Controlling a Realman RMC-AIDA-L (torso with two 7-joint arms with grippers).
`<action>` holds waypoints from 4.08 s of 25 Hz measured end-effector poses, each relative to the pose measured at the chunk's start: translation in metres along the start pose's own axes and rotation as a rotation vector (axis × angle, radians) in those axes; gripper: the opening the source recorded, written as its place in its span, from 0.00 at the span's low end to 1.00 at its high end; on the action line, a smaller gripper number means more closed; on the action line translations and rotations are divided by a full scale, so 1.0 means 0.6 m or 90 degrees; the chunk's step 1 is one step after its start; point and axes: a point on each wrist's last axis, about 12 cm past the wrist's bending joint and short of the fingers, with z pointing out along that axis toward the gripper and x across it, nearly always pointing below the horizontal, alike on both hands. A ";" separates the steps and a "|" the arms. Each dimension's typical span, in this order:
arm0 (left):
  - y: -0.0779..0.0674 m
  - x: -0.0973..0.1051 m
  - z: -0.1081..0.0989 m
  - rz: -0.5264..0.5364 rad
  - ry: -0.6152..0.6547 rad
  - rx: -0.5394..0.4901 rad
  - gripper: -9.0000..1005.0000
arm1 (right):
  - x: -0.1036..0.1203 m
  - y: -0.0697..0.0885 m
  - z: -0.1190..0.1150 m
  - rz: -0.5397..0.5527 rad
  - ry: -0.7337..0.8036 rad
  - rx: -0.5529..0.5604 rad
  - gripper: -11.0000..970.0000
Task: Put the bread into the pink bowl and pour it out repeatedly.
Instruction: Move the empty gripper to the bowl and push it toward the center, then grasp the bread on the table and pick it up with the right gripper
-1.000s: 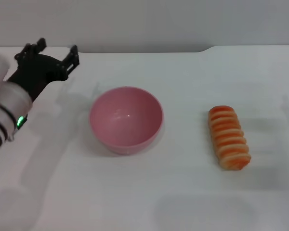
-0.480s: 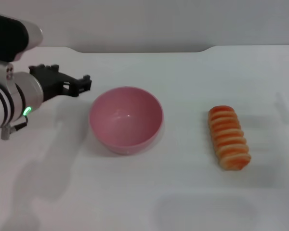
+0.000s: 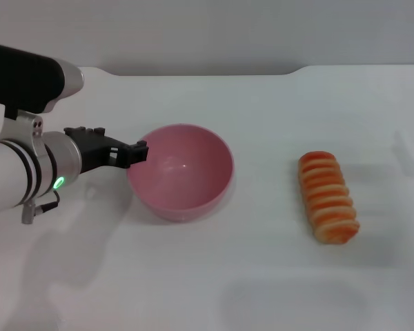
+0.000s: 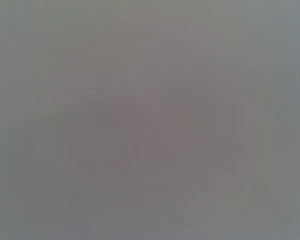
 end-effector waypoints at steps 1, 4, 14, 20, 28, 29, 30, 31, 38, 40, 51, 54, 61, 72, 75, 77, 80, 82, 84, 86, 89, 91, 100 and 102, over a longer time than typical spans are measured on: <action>0.000 0.002 0.001 -0.003 0.002 0.002 0.73 | 0.000 0.000 0.000 0.000 0.000 0.000 0.82; -0.001 0.006 0.009 -0.004 0.014 0.006 0.73 | 0.000 0.000 0.000 0.000 0.000 0.000 0.82; -0.015 0.016 0.033 -0.009 0.045 0.033 0.72 | 0.000 0.000 0.000 0.000 0.001 0.000 0.82; -0.021 0.022 0.050 -0.004 0.059 0.041 0.71 | 0.000 -0.001 0.000 -0.001 0.001 0.001 0.82; -0.019 0.026 0.053 -0.032 0.057 0.055 0.70 | -0.003 -0.003 0.000 -0.001 -0.006 0.003 0.82; -0.019 0.026 0.053 -0.032 0.057 0.055 0.66 | -0.004 -0.002 0.001 0.000 -0.008 0.003 0.82; -0.019 0.026 0.053 -0.032 0.057 0.055 0.61 | -0.004 -0.002 0.002 0.000 -0.009 0.002 0.82; -0.022 0.026 0.053 -0.029 0.057 0.058 0.57 | -0.005 -0.001 0.003 0.000 -0.010 0.002 0.82; -0.024 0.023 0.053 -0.028 0.052 0.061 0.38 | -0.006 -0.002 0.003 -0.001 -0.012 0.001 0.82; -0.025 0.022 0.054 -0.027 0.051 0.062 0.32 | -0.006 -0.002 0.003 -0.001 -0.011 0.002 0.82; -0.032 -0.004 0.055 -0.010 0.032 0.070 0.06 | -0.008 0.006 0.023 0.028 0.035 -0.003 0.82; -0.034 -0.015 0.052 -0.005 0.021 0.072 0.06 | -0.017 0.016 0.042 0.047 0.090 -0.023 0.82; -0.033 -0.043 0.047 0.010 0.001 0.069 0.06 | -0.050 0.065 0.077 -0.008 0.211 -0.033 0.82; -0.019 -0.082 0.048 0.033 0.010 0.054 0.06 | -0.058 0.152 0.134 -0.052 0.473 -0.044 0.82; -0.019 -0.084 0.050 0.036 0.010 0.052 0.06 | -0.056 0.166 0.135 -0.030 0.484 -0.064 0.82; -0.019 -0.087 0.053 0.039 0.012 0.052 0.06 | -0.055 0.174 0.132 -0.028 0.495 -0.070 0.82; -0.019 -0.088 0.055 0.044 0.016 0.051 0.06 | -0.051 0.183 0.127 -0.025 0.518 -0.077 0.82; -0.017 -0.089 0.056 0.048 0.017 0.050 0.06 | -0.048 0.186 0.123 -0.010 0.531 -0.079 0.82; -0.016 -0.090 0.056 0.050 0.017 0.048 0.06 | -0.043 0.187 0.118 0.004 0.541 -0.079 0.82; -0.016 -0.090 0.056 0.052 0.017 0.048 0.06 | -0.039 0.186 0.115 0.008 0.549 -0.077 0.82; -0.017 -0.093 0.056 0.054 0.017 0.050 0.06 | -0.036 0.186 0.111 0.011 0.559 -0.075 0.82; -0.017 -0.093 0.056 0.055 0.016 0.050 0.06 | -0.036 0.186 0.111 0.016 0.562 -0.073 0.82; -0.019 -0.096 0.056 0.060 0.019 0.051 0.06 | -0.029 0.179 0.113 0.027 0.569 -0.057 0.82; -0.019 -0.097 0.055 0.060 0.018 0.051 0.06 | -0.024 0.175 0.112 0.029 0.575 -0.051 0.82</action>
